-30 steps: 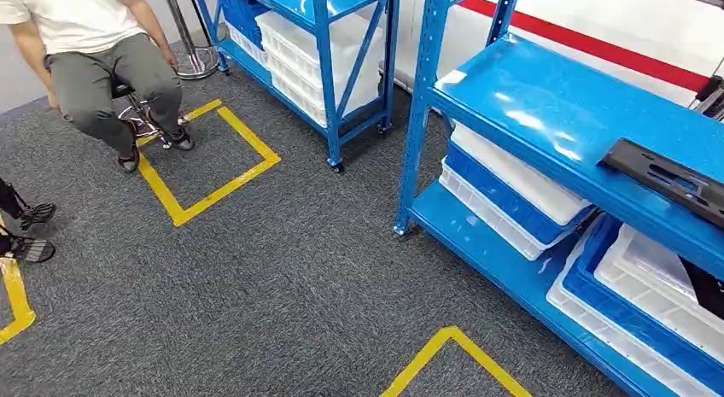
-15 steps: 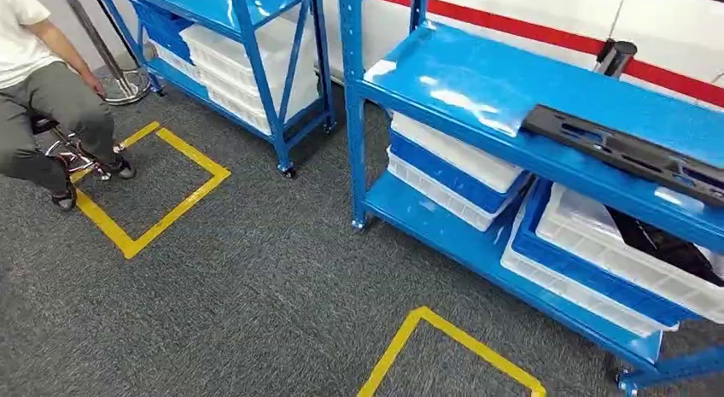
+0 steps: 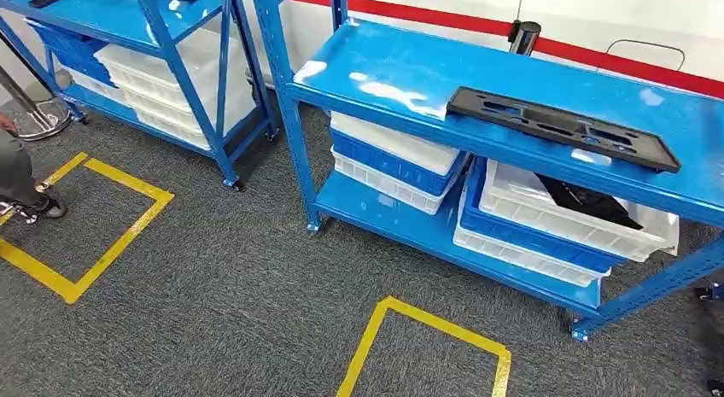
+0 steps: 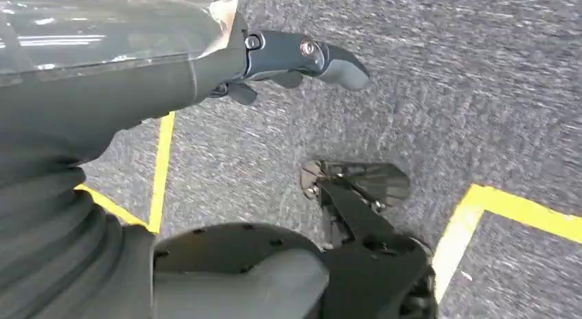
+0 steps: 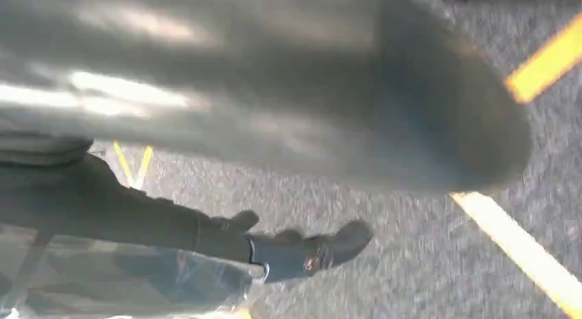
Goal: Take the parts from the cabinet and place them on the table.
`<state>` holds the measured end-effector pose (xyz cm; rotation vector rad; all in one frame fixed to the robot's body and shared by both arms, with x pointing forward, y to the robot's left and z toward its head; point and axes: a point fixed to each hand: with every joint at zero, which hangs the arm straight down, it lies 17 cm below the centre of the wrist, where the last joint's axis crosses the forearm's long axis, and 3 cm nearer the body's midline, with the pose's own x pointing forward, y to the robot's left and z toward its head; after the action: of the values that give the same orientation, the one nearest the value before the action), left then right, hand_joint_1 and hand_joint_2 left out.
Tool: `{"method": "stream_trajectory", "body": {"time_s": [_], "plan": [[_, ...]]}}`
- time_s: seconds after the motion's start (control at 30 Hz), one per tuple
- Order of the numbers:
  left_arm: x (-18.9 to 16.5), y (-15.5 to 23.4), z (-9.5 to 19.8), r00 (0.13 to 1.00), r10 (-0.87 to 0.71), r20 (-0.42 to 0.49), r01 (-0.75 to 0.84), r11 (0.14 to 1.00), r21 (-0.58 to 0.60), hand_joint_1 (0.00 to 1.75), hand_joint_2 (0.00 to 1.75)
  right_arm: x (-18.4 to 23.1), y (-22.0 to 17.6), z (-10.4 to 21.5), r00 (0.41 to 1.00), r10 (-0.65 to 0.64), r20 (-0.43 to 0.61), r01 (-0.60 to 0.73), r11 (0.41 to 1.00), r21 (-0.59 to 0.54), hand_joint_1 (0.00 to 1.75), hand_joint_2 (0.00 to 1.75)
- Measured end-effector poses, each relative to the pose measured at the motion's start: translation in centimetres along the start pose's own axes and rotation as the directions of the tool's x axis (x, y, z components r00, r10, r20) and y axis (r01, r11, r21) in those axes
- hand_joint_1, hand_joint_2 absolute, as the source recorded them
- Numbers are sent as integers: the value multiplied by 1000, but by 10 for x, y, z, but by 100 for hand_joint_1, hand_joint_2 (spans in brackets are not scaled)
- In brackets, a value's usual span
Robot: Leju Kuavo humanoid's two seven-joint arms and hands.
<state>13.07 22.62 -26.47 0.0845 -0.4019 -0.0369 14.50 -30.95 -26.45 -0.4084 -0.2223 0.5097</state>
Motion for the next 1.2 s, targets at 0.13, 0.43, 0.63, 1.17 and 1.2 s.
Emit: {"method": "stream_trajectory", "body": {"time_s": [0.13,0.43,0.63,1.17,1.2], "plan": [[-1,-3,1,1000,-3,0,3,1000,-5,0,175,0,-3,-1,1000,-2,-1,2,1000,-4,0,0],[-1,-5,1,1000,-4,0,4,1000,-10,0,175,-1,-5,-1,1000,-6,-4,6,1000,-8,0,0],[1,-5,1,1000,-3,3,3,1000,-12,0,175,-4,-7,-2,1000,-16,-13,16,1000,-13,0,0],[-2,-4,1,1000,0,-2,0,1000,-10,0,175,1,-7,-2,1000,-24,-9,24,1000,-17,0,0],[-3,-5,2,1000,0,-3,0,1000,-11,0,175,1,-9,-2,1000,-25,-8,25,999,-22,0,0]]}}
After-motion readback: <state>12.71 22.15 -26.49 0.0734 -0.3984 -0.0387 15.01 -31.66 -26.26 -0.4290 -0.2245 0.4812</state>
